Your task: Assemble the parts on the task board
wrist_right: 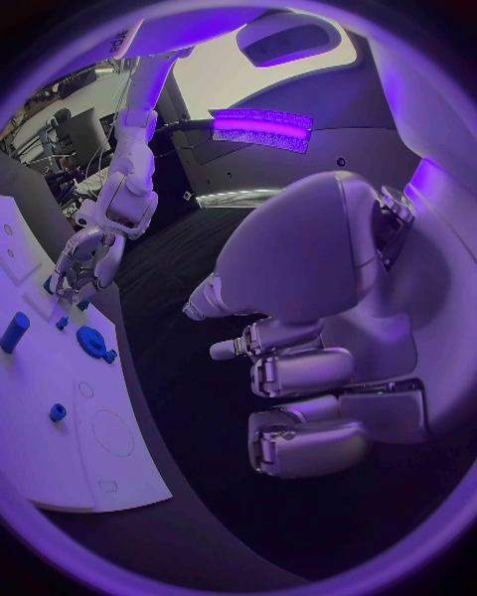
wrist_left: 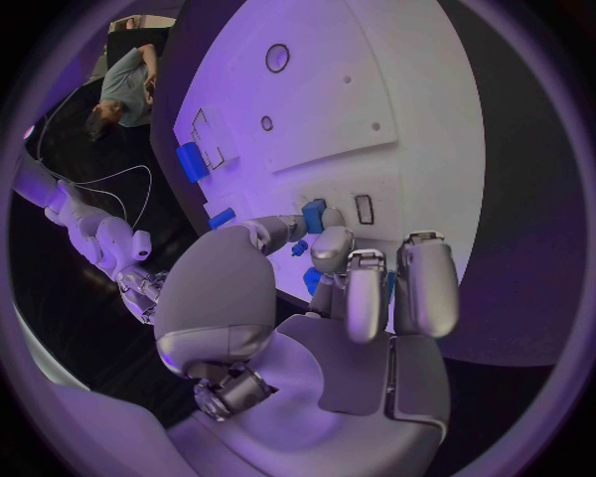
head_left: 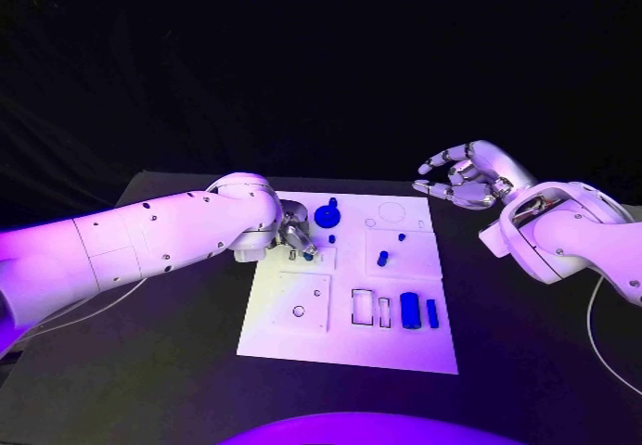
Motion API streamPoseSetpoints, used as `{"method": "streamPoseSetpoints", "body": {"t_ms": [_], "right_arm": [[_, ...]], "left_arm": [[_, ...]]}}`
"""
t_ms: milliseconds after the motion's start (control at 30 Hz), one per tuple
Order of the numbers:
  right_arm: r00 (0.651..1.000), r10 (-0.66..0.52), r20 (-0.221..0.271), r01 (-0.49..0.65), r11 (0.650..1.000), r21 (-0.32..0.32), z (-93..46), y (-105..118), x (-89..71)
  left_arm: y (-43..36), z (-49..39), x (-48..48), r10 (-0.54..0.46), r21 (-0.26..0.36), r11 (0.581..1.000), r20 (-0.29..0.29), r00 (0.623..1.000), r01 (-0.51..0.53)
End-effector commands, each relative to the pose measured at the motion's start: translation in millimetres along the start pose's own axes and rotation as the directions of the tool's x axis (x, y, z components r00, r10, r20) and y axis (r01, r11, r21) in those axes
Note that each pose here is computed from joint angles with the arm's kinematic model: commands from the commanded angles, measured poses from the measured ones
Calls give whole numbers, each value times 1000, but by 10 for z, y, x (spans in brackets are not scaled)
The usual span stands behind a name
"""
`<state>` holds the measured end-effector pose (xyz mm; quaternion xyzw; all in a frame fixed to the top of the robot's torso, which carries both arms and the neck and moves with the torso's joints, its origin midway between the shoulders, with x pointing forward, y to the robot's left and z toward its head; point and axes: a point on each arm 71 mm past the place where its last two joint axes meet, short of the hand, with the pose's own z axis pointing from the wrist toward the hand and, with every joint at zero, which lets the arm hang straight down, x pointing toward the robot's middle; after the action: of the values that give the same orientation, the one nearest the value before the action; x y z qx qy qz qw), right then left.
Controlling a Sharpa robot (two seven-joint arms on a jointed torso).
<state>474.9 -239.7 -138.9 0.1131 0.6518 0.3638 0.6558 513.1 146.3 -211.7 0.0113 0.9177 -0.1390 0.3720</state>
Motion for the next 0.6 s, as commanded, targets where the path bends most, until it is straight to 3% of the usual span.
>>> {"method": "streamPoseSetpoints", "body": {"t_ms": [33, 600], "right_arm": [[1000, -9, -2, 9, 1000, -7, -3, 2, 13], [1000, -6, -1, 6, 1000, -6, -16, -15, 28]], "left_arm": [[-39, 19, 64, 16, 9, 1000, -42, 999, -15], [-5, 30, 67, 18, 1, 1000, -54, 998, -18]]}}
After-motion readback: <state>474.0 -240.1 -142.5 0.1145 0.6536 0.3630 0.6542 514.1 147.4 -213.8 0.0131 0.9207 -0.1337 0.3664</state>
